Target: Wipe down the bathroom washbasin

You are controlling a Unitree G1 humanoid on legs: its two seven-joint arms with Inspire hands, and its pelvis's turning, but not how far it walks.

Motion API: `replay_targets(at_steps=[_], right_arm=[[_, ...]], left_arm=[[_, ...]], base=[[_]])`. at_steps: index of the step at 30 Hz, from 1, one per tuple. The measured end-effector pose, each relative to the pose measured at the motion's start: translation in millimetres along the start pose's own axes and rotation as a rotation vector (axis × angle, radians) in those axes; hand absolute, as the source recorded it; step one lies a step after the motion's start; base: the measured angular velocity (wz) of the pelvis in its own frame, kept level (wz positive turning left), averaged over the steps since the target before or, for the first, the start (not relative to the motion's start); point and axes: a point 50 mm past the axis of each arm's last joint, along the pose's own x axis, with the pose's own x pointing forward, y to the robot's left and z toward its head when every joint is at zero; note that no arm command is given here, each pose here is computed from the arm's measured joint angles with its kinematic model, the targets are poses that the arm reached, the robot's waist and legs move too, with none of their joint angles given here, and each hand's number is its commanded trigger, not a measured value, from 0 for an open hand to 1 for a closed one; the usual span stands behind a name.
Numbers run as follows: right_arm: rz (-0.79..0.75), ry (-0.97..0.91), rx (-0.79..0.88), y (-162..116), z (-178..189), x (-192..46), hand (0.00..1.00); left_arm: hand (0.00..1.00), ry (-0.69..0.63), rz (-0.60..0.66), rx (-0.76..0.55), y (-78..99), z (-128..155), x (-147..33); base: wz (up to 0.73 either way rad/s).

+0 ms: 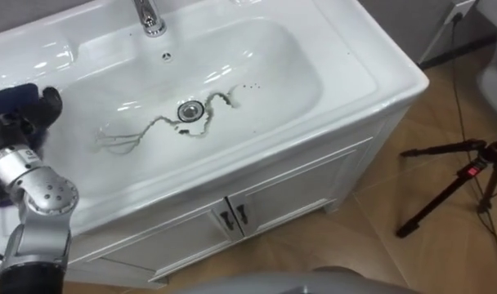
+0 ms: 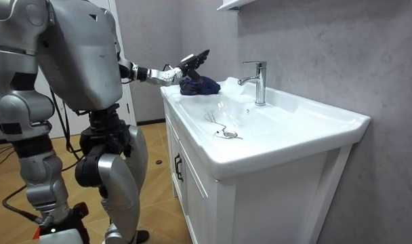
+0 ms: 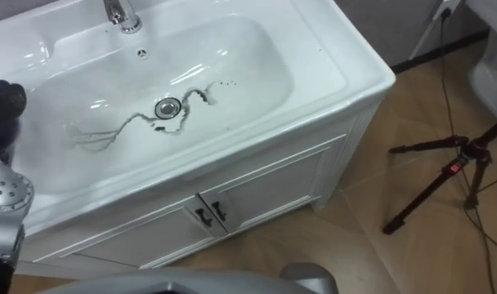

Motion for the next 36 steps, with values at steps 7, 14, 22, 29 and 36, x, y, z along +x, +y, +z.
replay_targets(at_steps=[7, 14, 22, 29, 36], right_arm=[[0.001, 0.024, 0.000, 0.6, -2.8, 0.0, 0.00], [-0.001, 0.045, 0.003, 0.5, -4.0, 0.0, 0.00], [-0.014, 0.041, -0.019, -0.9, -2.6, -0.1, 0.00], [-0.019, 0.040, -0.015, -1.6, -1.0, -0.2, 0.00], [-0.031, 0.045, -0.014, -2.6, -1.1, -0.3, 0.00]], left_arm=[[0.00, 0.033, -0.002, 0.032, -0.7, -7.7, -1.8], [0.00, 0.058, -0.013, 0.102, -5.1, -15.7, -8.5], [0.00, 0.102, -0.020, 0.157, -4.5, -26.3, -12.3], [0.00, 0.161, -0.051, 0.217, -5.8, -42.0, -19.2], [0.00, 0.193, -0.059, 0.248, -4.5, -48.1, -22.9]], base=[[-0.07], [0.00], [0.00], [-0.05], [0.00]])
